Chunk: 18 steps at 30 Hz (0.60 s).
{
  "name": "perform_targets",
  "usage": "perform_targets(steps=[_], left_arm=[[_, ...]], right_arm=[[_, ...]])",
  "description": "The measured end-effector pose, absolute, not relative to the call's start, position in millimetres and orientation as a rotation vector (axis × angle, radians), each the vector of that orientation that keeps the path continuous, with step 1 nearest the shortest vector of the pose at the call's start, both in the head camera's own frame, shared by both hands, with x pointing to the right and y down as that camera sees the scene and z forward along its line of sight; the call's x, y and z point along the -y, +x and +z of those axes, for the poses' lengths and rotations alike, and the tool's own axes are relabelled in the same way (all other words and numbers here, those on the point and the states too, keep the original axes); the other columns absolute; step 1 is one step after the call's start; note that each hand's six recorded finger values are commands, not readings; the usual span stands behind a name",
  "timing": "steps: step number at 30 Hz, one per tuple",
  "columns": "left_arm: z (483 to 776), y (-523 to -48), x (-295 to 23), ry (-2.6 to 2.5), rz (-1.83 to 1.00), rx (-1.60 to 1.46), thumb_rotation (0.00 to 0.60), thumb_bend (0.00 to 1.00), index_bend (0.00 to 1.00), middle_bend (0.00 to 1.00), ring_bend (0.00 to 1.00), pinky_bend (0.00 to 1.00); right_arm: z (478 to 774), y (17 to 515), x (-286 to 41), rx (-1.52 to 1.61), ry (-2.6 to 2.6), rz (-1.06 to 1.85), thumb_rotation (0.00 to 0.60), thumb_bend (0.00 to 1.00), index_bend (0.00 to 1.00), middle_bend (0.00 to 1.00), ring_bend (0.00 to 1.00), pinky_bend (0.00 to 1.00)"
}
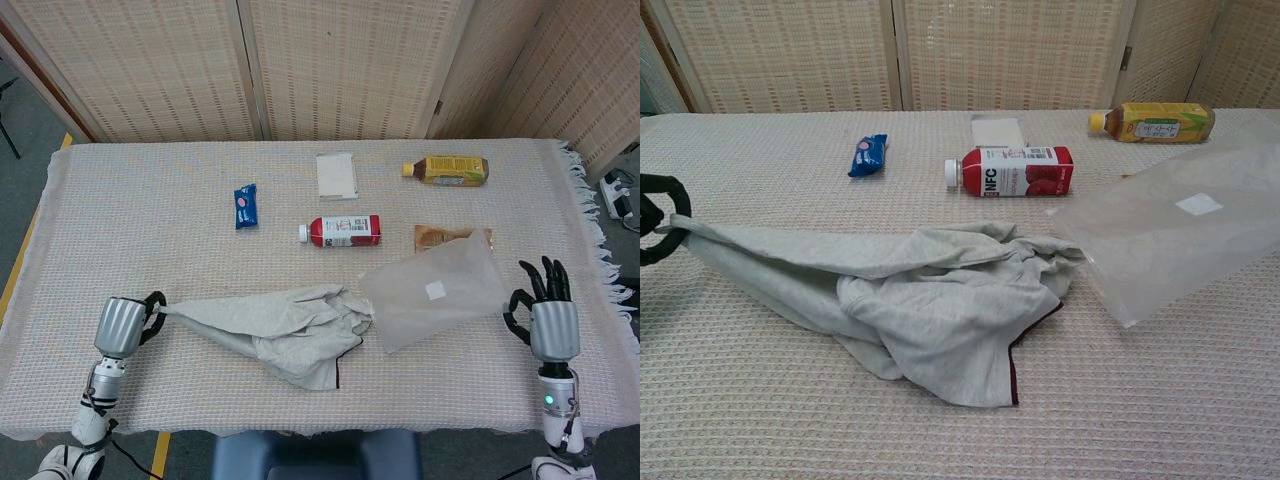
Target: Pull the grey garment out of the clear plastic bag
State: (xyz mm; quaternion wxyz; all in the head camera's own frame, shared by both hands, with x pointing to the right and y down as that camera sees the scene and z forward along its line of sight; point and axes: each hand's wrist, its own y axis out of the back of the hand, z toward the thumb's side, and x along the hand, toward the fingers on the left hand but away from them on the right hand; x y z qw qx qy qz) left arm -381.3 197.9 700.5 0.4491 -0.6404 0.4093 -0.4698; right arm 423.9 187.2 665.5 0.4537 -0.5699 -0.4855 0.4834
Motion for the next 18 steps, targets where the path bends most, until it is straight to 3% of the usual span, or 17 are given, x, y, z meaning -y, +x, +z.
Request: perform_targets(steps=[6,7,8,9,10,11,12,16,18], left_arm=[[695.9,-403.9,-184.0,-1.532,-1.195,-1.041,0.600,0.66,0.71,1.00,1.00,1.00],[696.8,-405.9,-183.2,-1.539,-1.202,-1.041,0.600,0.59,0.64,1.00,1.00,1.00],[698.4,-407.6,-183.5,-1.553,-1.210,-1.037,0.600,0.49,0.52,0.98,0.99,1.00],[699.2,-408.0,-183.9,-1.562,-1.214,-1.035,0.600,0.40,0.41,0.94,0.97,1.00],[700.6,-408.0,-185.1,-1.582,-1.220,-1.030,0.600,0.29,0.23,0.83,0.89,1.00],[701.7,-407.5,-186.4,-1.600,-1.225,-1.024,0.600,0.21,0.09,0.68,0.76,0.94],[702.4,-406.5,-187.6,-1.618,-1.228,-1.019,0.600,0.18,0.03,0.55,0.64,0.87],[700.1,-396.7,-193.9,-1.732,-1.230,-1.000,0.600,0.14,0.00,0.25,0.32,0.43],[695.2,-391.2,-197.4,-1.786,-1.231,-0.978,0.600,0.14,0.00,0.17,0.21,0.32]], right_arm=[[659.5,443.9,-186.1,1.203,-1.374,1.231,0.600,0.46,0.66,0.18,0.00,0.00],[659.8,445.1,-186.6,1.199,-1.376,1.236,0.600,0.41,0.61,0.16,0.00,0.00],[660.7,446.1,-187.6,1.191,-1.382,1.244,0.600,0.33,0.51,0.12,0.00,0.00],[662.6,447.7,-189.6,1.173,-1.392,1.260,0.600,0.26,0.38,0.08,0.00,0.00],[664.1,449.0,-191.2,1.156,-1.400,1.274,0.600,0.18,0.22,0.04,0.00,0.00],[665.2,449.9,-192.6,1.139,-1.407,1.287,0.600,0.11,0.08,0.01,0.00,0.00],[665.2,450.3,-194.2,1.122,-1.415,1.296,0.600,0.08,0.03,0.00,0.00,0.00],[659.3,448.4,-198.6,1.086,-1.451,1.310,0.600,0.01,0.00,0.00,0.00,0.00],[653.1,446.8,-200.6,1.060,-1.469,1.331,0.600,0.00,0.00,0.00,0.00,0.00]])
